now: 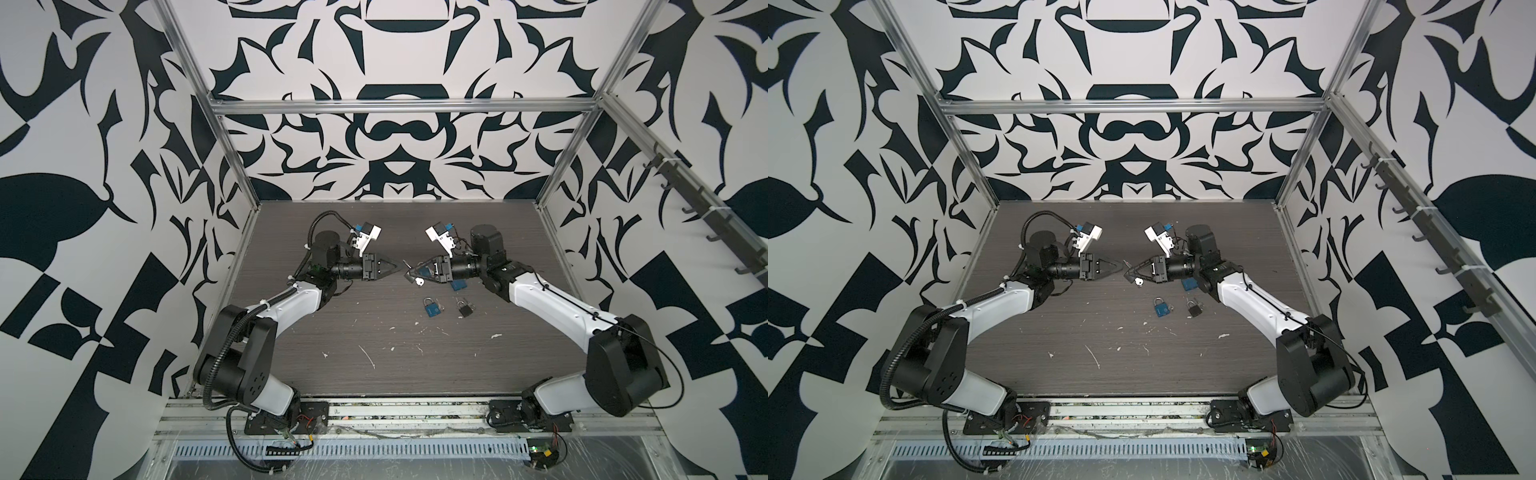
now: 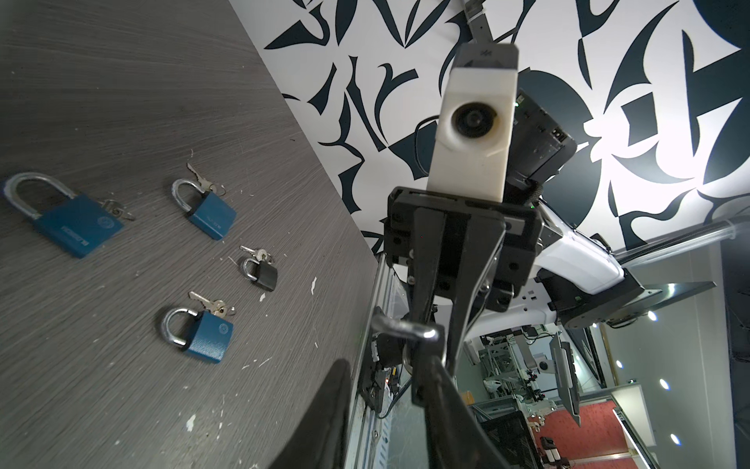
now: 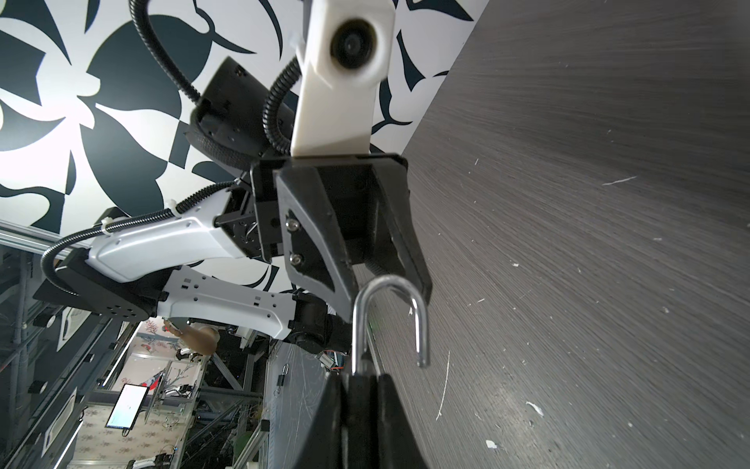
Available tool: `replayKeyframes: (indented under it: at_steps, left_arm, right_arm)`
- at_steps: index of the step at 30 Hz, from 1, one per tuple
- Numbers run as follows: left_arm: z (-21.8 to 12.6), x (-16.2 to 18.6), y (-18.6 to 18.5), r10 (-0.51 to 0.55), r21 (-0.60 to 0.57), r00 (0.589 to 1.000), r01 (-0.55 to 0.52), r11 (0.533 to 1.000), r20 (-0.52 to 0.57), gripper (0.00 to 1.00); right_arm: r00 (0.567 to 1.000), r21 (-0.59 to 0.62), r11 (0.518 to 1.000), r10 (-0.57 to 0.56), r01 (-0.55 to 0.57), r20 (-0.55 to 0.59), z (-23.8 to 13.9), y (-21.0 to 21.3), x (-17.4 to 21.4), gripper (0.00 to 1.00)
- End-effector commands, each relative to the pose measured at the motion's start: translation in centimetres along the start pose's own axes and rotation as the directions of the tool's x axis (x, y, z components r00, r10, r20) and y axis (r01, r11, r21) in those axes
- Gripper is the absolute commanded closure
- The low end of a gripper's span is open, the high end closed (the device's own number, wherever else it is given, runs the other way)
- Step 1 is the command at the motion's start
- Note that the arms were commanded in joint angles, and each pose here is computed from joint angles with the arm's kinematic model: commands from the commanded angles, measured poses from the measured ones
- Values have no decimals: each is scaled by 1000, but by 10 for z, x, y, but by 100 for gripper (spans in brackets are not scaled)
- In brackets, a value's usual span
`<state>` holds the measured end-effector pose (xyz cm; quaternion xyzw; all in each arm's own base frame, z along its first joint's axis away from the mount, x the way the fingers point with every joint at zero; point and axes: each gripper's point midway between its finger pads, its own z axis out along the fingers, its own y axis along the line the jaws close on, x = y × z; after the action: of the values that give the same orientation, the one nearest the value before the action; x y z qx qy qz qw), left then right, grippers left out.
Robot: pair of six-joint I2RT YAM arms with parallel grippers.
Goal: Lock with the key
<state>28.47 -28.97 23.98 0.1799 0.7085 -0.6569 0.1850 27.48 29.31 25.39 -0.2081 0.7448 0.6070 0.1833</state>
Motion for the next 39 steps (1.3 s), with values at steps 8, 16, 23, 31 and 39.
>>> replayKeyframes:
  at_steps: [8, 16, 23, 31, 39]
  left_arm:
    - [-14, -19, -5, 36, -2, 993, -36, 999, 113, 67]
    - [-27, -54, -8, 52, -22, 970, -49, 999, 236, 65]
    - [-4, -54, -22, 71, 24, 984, -76, 997, 163, 63]
    - [13, -41, -22, 56, 58, 995, -61, 996, 84, 63]
    - [12, -23, -18, 30, 41, 999, -31, 999, 21, 63]
  right_arm:
    - [998, -57, 997, -55, 56, 18, -1, 18, -10, 100]
    - [999, -61, 997, -48, 48, 2, 0, 16, -3, 100]
    - [999, -66, 997, -44, 43, -16, 6, 15, 0, 100]
    - [999, -67, 997, -46, 44, -20, 8, 14, 0, 100]
    - [998, -71, 996, -55, 54, -15, 7, 18, -5, 100]
